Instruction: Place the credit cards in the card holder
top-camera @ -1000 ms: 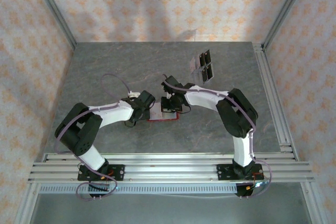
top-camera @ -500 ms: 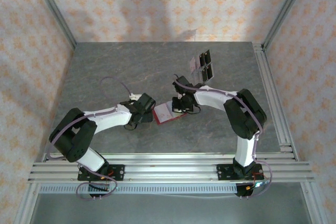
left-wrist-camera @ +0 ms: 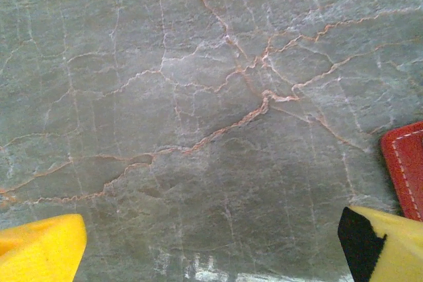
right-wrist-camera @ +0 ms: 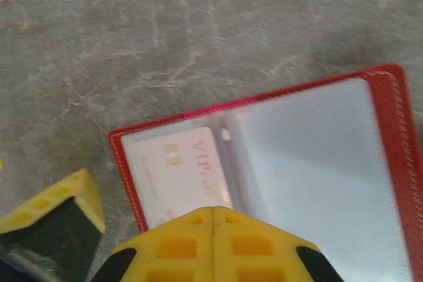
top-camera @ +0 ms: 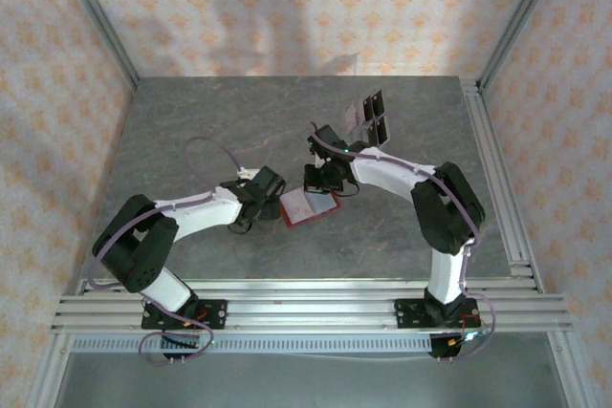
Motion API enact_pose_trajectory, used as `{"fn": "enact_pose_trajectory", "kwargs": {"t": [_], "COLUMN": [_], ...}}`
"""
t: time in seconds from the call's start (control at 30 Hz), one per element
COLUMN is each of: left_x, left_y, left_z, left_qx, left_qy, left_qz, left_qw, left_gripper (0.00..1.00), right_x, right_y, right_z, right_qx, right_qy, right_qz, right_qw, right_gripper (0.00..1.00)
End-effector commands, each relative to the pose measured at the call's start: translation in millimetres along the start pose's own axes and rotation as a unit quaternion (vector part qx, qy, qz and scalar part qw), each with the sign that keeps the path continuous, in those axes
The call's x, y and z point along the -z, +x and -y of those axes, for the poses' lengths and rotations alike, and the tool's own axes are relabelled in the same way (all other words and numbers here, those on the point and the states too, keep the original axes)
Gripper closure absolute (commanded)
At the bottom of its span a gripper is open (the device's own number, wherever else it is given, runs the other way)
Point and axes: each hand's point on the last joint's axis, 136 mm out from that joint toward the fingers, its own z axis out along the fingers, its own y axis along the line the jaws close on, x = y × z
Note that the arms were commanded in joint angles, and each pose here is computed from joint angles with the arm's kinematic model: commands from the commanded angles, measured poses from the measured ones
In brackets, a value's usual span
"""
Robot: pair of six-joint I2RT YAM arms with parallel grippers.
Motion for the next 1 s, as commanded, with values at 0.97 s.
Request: {"fn": "enact_pose_trajectory", "kwargs": {"t": [0.97], "left_x": [-16], "left_y": [7], "left_z": [4], "left_qx": [-0.002], "left_qy": [-0.010], "left_qz": [-0.017], "left_qw": [1.000], "left_gripper": [0.00], "right_x": [-49], "right_y": [41], "right_z": [1], "right_qx": [0.005], "right_qy": [0.013], "right_qz": [-0.063], "right_qw": [0.998], "right_gripper": [0.98]}}
